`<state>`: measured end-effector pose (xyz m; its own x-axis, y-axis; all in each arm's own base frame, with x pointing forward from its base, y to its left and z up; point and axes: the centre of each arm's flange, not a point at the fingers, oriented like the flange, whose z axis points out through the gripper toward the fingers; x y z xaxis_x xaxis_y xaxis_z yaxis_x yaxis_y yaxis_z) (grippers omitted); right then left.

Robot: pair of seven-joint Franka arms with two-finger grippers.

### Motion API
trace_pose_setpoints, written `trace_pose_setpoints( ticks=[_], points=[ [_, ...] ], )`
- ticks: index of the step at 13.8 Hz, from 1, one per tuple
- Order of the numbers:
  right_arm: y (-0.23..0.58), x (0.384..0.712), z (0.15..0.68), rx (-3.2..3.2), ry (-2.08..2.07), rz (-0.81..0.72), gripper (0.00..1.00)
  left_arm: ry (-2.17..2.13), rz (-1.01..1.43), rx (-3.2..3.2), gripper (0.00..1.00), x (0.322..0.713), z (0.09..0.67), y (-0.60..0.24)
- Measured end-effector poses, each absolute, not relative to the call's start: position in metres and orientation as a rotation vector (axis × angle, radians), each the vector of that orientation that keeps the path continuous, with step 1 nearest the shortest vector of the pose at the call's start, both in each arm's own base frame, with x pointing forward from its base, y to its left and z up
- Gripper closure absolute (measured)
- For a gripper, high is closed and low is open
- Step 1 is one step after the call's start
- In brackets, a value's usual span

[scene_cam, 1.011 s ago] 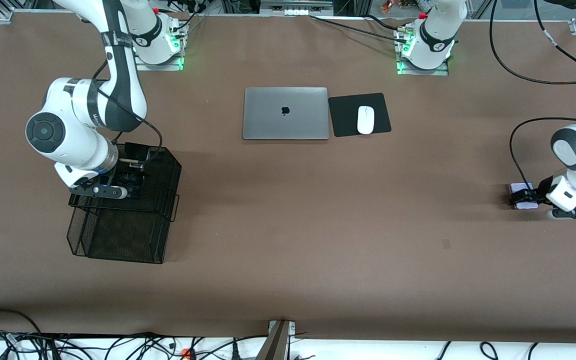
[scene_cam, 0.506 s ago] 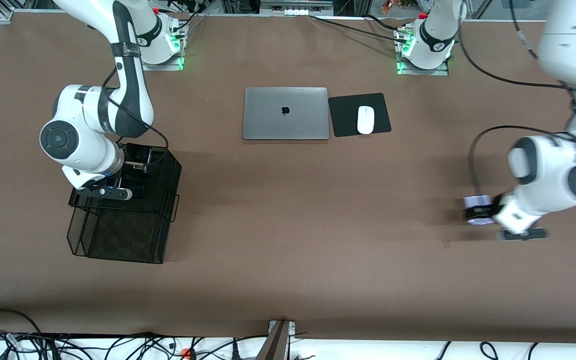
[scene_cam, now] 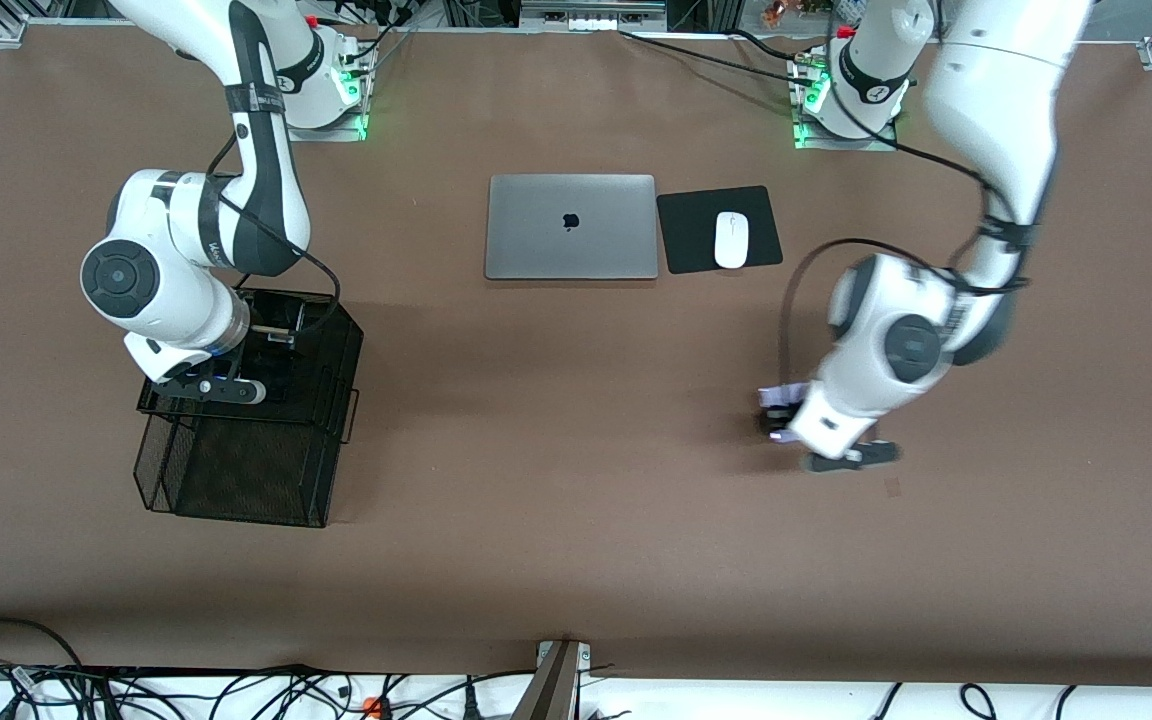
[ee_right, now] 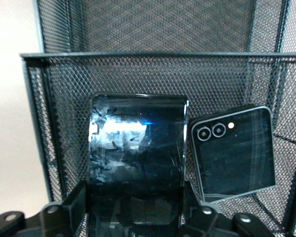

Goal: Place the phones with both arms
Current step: 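Set the white phone at the table middle with the left gripper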

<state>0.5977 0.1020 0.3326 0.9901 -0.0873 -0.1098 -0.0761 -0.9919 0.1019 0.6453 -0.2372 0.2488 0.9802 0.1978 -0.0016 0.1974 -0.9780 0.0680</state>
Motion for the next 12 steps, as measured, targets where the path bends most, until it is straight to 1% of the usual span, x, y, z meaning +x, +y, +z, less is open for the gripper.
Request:
trace_pose_setpoints(
  ticks=[1, 2, 4, 7, 9, 12],
  points=[
    [0.103, 0.599, 0.335, 3.038, -0.122, -0.165, 0.05, 0.314, 0.014, 3.052, 0.15, 0.638, 0.247, -0.274],
    [0.104, 0.600, 0.337, 3.039, -0.120, -0.159, 0.00, 0.312, 0.018, 3.048, 0.15, 0.630, 0.243, -0.311],
    [0.104, 0.601, 0.339, 3.040, -0.119, -0.153, 0.00, 0.268, 0.032, 3.040, 0.15, 0.611, 0.238, -0.376],
    [0.109, 0.607, 0.349, 3.046, -0.109, -0.118, 0.00, 0.110, 0.051, 3.069, 0.15, 0.579, 0.221, -0.442],
    [0.119, 0.617, 0.371, 3.058, -0.084, -0.058, 0.00, 0.040, 0.067, 3.095, 0.15, 0.561, 0.203, -0.474],
    [0.141, 0.625, 0.400, 3.091, -0.042, 0.009, 0.00, 0.019, 0.100, 3.128, 0.15, 0.559, 0.172, -0.493]
  ],
)
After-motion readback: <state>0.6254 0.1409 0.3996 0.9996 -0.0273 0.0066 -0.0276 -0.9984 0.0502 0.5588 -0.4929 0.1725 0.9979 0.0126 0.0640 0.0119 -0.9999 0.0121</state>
